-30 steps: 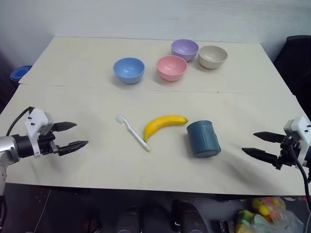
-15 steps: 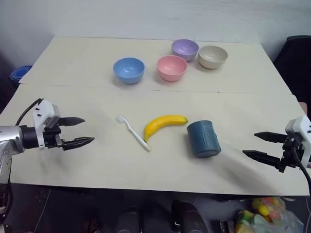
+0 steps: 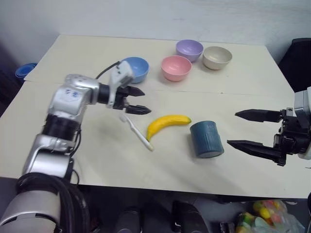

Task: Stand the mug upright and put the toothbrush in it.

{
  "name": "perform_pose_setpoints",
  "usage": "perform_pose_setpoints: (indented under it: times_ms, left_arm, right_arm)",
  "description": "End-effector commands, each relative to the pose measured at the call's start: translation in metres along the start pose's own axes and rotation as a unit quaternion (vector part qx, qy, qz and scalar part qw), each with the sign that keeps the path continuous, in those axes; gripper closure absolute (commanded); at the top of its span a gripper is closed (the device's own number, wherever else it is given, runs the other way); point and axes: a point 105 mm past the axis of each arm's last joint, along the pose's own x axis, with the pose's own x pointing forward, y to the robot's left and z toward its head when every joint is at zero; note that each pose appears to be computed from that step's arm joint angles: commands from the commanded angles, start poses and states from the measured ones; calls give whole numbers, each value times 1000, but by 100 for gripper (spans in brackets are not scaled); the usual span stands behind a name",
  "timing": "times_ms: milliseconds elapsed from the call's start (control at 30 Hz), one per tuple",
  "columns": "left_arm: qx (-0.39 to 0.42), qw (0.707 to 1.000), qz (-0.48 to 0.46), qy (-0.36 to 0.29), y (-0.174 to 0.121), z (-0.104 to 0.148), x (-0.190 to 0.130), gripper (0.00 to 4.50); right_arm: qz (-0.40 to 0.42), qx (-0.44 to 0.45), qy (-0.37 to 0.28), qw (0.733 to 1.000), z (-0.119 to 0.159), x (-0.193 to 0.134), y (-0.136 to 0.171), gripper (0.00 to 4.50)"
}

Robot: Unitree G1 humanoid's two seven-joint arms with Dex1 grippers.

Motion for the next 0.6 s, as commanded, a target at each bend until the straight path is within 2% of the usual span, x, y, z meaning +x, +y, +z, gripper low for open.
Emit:
perform_pose_setpoints:
  times_ms: [33,133,267,367,533,600]
  left_arm:
    - [12,1000,-14,12,-3,11,23,1]
    - [18,999,-30,38,-10,8,45,1]
    - [56,993,-1,109,-9,-12,73,1]
    - [66,990,6,121,-10,-17,83,1]
    - [89,987,-9,132,-17,-24,92,1]
    - [90,987,-12,135,-20,-28,95,39]
  right_arm:
    - [7,-36,3,999,14,2,12,2]
    - [7,-44,9,999,14,3,16,2]
    - [-24,-54,19,998,11,1,11,2]
    - [-66,-59,44,995,1,-2,-1,2]
    - [-69,-57,44,995,-3,-5,1,2]
    - [-71,-56,43,995,-4,-5,1,0]
